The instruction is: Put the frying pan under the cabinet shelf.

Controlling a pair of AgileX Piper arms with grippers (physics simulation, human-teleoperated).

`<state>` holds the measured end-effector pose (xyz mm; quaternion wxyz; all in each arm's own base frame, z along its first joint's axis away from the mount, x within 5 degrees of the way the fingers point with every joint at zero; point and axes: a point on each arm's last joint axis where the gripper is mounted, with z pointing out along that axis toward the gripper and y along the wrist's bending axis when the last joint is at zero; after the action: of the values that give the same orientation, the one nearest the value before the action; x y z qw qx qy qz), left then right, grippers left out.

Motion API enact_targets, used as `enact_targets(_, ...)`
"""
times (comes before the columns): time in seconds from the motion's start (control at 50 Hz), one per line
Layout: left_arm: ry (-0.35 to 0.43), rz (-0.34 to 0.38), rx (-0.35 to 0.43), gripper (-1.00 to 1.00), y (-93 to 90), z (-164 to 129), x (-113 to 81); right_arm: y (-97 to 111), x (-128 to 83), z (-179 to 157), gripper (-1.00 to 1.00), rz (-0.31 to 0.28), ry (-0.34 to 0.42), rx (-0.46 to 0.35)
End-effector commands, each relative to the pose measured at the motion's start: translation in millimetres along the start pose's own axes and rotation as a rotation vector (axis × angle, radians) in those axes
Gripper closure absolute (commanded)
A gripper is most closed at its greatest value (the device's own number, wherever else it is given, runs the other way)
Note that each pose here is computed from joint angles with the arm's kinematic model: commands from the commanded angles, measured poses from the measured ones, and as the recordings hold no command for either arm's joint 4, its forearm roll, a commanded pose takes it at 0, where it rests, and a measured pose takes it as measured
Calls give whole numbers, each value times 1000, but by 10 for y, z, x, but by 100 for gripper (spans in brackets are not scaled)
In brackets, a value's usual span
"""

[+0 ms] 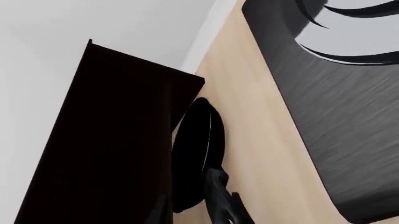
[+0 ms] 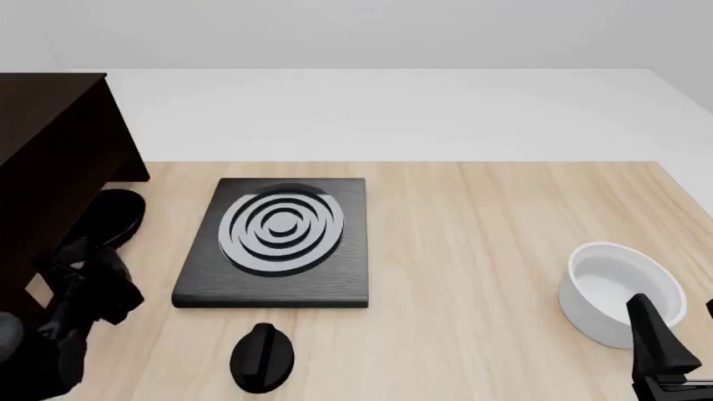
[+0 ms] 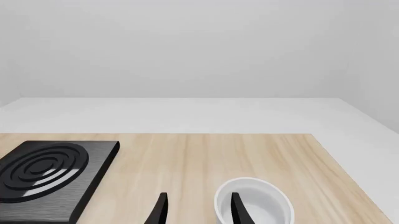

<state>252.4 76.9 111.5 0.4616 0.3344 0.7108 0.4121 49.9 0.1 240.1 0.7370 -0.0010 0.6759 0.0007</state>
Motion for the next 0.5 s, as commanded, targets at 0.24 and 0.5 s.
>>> enact_targets(0.24,11,47,86,-100,-239,46,16,0,0,0,-100,0,0,0)
enact_targets(0.5,13,66,135,-100,-356,23,23,0,0,0,-100,0,0,0)
